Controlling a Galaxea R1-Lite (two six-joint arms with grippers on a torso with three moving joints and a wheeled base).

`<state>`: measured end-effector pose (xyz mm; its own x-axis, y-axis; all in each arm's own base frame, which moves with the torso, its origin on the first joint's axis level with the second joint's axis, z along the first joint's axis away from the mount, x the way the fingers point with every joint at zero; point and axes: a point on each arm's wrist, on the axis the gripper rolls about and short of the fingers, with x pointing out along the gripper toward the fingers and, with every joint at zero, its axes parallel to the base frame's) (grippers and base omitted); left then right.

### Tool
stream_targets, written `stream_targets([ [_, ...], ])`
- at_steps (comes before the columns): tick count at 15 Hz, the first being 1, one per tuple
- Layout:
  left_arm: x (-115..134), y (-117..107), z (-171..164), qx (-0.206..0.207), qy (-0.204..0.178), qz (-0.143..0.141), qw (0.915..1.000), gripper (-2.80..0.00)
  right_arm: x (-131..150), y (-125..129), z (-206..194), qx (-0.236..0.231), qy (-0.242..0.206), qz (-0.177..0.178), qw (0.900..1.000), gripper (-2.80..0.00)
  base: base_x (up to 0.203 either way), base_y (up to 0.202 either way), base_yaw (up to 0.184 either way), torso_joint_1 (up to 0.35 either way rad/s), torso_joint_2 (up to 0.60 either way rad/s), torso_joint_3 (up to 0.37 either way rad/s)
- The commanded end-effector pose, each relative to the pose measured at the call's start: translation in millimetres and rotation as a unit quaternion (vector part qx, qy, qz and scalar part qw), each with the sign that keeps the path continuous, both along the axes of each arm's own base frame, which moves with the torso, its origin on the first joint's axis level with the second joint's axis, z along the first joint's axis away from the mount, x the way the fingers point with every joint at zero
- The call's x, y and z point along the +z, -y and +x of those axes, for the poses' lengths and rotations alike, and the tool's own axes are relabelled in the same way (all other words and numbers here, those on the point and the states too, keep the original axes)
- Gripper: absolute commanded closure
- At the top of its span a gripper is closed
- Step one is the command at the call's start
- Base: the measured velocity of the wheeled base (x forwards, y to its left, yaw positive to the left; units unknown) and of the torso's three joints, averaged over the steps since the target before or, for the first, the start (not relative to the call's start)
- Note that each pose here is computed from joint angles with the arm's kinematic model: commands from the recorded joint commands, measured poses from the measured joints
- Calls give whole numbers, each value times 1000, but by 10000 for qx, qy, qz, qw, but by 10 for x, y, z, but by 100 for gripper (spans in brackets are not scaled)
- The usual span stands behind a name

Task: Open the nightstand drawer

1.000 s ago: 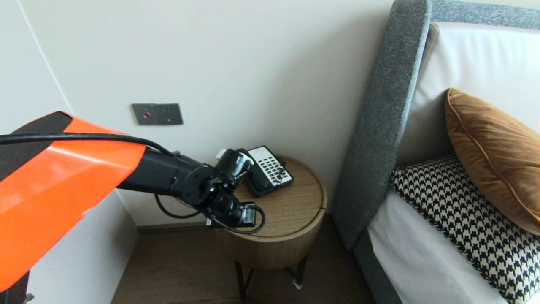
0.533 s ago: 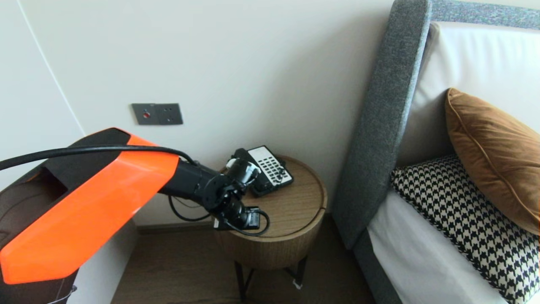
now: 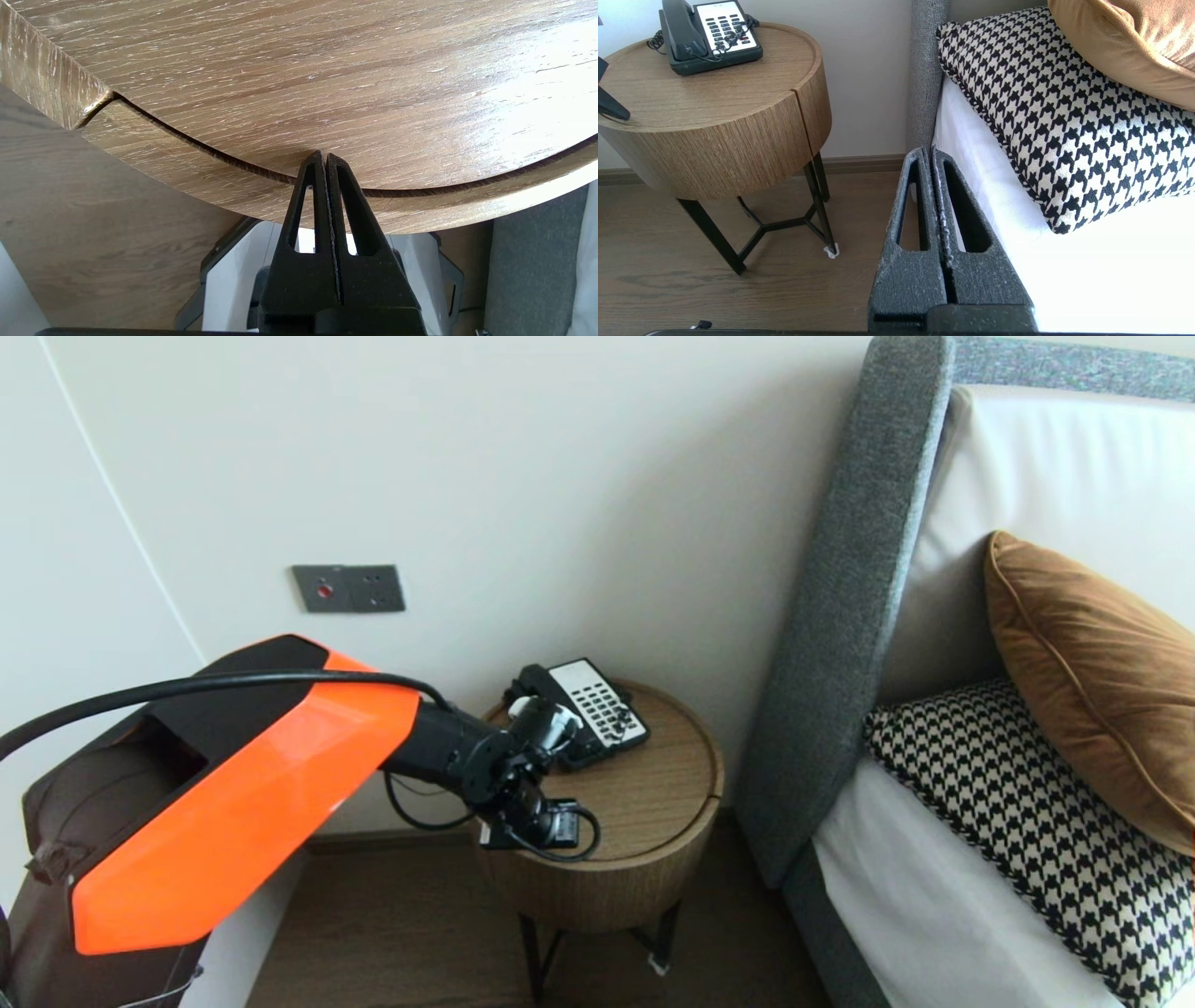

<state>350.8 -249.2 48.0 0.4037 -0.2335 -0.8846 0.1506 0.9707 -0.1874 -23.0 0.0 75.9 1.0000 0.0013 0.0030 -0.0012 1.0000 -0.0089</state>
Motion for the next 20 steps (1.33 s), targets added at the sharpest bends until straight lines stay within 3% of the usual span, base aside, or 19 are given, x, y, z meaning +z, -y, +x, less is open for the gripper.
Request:
stream_targets([
  [1,10,-12,-41,-5,-59,24,10000,0,-2,0,-4,1,23,-1,10000,0,0,0,0,0,0,0],
  [7,91,-1,-230,-169,-107,31,9998,0,-2,0,-4,1,23,-1,10000,0,0,0,0,0,0,0],
  [15,-79,-48,-567,-417,-255,149,9987,0,-2,0,-4,1,23,-1,10000,0,0,0,0,0,0,0],
  [20,20,-13,-864,-708,-266,151,9970,0,-2,0,-4,1,23,-1,10000,0,0,0,0,0,0,0],
])
